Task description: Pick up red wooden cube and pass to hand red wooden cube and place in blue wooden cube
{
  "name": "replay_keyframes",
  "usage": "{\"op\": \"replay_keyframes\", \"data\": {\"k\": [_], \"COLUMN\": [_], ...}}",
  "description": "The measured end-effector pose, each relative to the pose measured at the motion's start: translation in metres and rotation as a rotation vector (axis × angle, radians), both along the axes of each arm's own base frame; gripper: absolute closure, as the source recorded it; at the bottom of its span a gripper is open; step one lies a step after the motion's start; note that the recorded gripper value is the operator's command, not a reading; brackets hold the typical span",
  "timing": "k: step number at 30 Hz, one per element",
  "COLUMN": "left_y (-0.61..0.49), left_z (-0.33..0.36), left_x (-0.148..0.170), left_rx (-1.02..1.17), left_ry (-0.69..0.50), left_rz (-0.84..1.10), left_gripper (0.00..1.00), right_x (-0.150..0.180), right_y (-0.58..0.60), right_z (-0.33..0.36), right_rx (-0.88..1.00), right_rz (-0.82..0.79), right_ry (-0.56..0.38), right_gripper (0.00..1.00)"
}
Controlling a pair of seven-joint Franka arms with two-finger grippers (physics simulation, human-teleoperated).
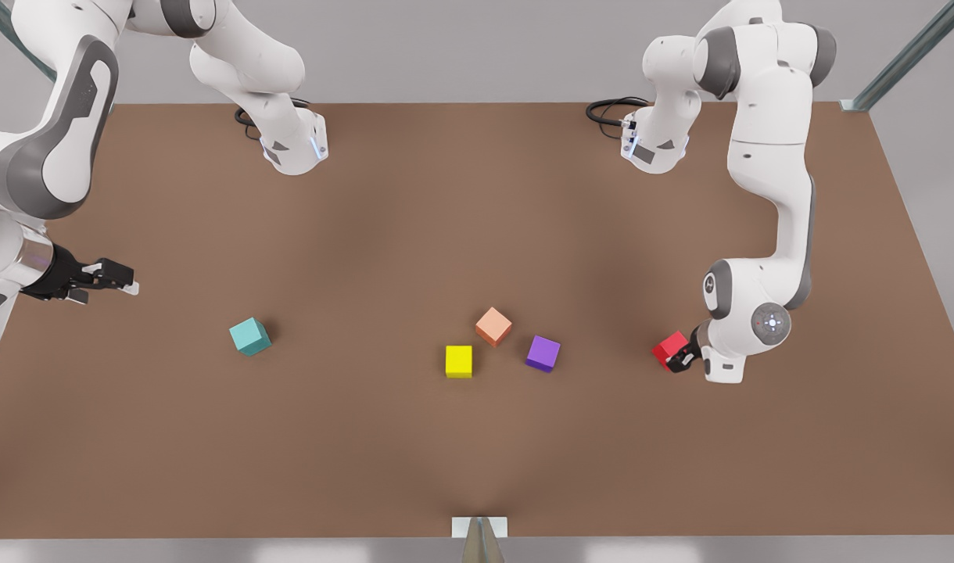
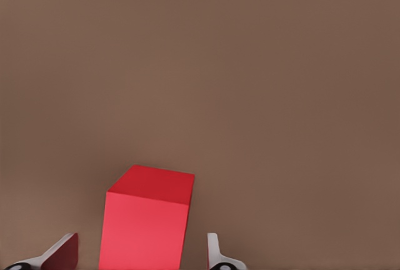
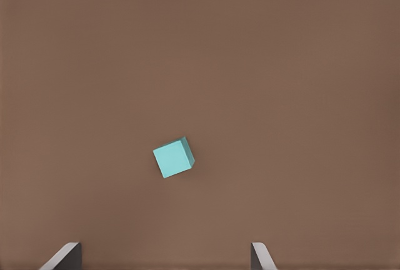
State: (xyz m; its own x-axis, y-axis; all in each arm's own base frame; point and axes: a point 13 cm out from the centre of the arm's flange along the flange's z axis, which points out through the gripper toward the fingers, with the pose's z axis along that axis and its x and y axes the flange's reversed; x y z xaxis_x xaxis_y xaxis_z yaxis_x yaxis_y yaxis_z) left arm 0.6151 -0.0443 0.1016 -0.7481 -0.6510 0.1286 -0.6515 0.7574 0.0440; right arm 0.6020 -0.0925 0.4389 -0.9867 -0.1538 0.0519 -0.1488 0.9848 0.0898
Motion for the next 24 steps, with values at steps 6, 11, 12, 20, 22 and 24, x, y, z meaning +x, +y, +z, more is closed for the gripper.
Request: {"op": "replay_keyframes", "data": {"k": [6,11,12,20,22,24], "left_y": [0.001,0.004,0.004,-0.002,-0.023,-0.044], "left_z": [-0.022,-0.049,-0.053,-0.058,-0.048,-0.015], "left_x": [-0.008,-0.010,-0.009,0.002,0.010,0.041], "left_rx": [-0.001,0.003,0.004,-0.010,-0.030,-0.051], "left_ry": [0.014,0.013,0.010,-0.034,-0.056,-0.101], "left_rz": [-0.038,-0.059,-0.063,-0.073,-0.097,-0.122], "left_gripper": [0.00,0.00,0.00,0.29,0.29,0.29], "right_x": [-0.001,-0.001,-0.001,-0.004,-0.005,-0.005], "right_y": [0.000,-0.002,-0.002,-0.005,-0.003,-0.003], "right_z": [-0.001,-0.001,-0.001,-0.001,-0.002,-0.002], "right_rx": [0.001,0.001,0.001,0.002,0.000,-0.004], "right_rz": [0.004,0.006,0.007,0.005,0.011,0.014], "right_ry": [0.003,0.003,0.003,0.009,0.014,0.017], "right_gripper": [0.00,0.00,0.00,0.00,0.00,0.00]}}
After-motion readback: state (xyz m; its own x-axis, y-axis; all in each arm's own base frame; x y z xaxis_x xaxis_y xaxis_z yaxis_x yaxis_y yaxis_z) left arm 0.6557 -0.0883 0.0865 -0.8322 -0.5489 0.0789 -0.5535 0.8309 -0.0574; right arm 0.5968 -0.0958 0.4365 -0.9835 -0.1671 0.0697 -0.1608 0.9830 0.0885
